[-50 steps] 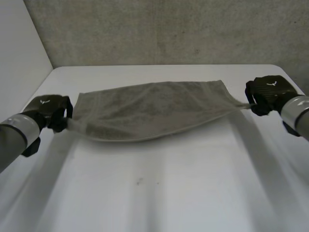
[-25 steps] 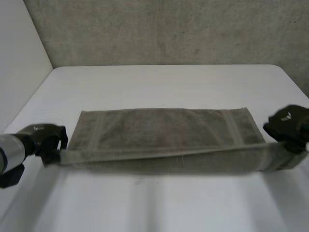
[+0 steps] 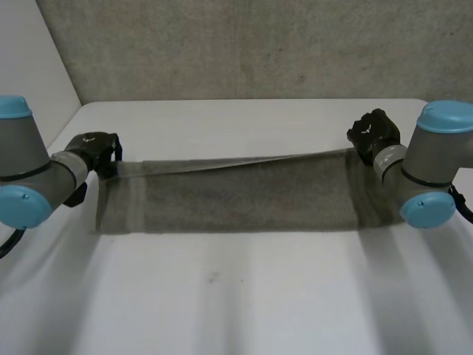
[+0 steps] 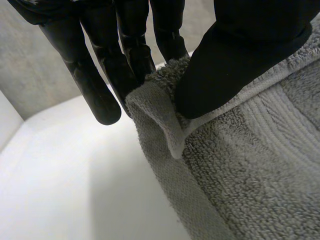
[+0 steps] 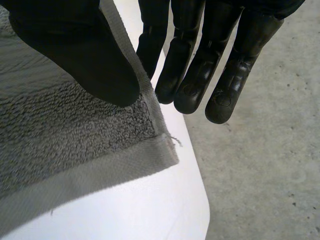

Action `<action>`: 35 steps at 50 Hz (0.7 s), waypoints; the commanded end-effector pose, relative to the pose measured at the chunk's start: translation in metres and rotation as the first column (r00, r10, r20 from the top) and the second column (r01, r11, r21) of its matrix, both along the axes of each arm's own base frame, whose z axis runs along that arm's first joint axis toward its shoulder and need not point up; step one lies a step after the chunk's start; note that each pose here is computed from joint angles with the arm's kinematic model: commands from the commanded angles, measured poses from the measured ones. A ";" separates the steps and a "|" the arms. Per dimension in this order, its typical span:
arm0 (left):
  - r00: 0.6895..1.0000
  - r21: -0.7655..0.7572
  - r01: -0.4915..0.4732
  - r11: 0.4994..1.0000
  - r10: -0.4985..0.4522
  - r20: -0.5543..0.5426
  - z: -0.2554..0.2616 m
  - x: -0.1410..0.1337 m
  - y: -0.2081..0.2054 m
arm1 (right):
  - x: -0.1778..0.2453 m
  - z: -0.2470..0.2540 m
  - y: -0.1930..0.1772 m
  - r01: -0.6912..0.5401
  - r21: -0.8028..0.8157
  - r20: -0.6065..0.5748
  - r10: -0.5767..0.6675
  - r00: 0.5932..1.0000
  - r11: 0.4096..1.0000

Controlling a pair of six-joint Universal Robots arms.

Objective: Fold the towel.

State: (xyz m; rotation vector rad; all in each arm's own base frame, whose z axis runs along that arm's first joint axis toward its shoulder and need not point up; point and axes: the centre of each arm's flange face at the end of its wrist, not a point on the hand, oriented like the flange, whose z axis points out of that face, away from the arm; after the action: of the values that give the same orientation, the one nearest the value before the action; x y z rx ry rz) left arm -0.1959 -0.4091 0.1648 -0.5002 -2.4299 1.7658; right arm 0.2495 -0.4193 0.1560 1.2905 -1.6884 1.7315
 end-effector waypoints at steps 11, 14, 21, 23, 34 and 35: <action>0.998 -0.150 0.062 0.987 -0.062 0.007 0.005 -0.031 0.000 | 0.008 -0.001 -0.006 0.051 -0.017 0.056 -0.050 0.997 0.999; 0.998 -0.169 0.060 0.984 -0.059 0.011 0.011 -0.031 0.002 | 0.003 0.025 0.001 0.068 -0.009 0.179 -0.065 0.982 0.998; 0.999 -0.199 0.051 0.979 -0.050 0.008 0.040 -0.023 0.020 | -0.005 0.056 0.033 0.035 0.082 0.343 -0.061 0.937 0.996; 0.998 -0.192 0.055 0.980 -0.054 0.012 0.041 -0.022 0.026 | -0.024 0.051 0.050 0.031 0.196 0.325 -0.095 0.941 0.980; 0.997 -0.145 0.075 0.987 -0.073 0.018 0.037 -0.022 0.052 | -0.081 0.001 0.082 0.047 0.476 0.295 -0.210 0.932 0.878; 0.997 -0.142 0.075 0.987 -0.073 0.019 0.036 -0.022 0.053 | -0.081 0.001 0.082 0.047 0.476 0.295 -0.210 0.932 0.878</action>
State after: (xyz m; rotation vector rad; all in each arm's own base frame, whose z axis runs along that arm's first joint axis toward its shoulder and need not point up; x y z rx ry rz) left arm -0.2177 -0.3641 0.2047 -0.6018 -2.2570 1.9483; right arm 0.1891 -0.3478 0.1846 1.0425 -2.3341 1.6764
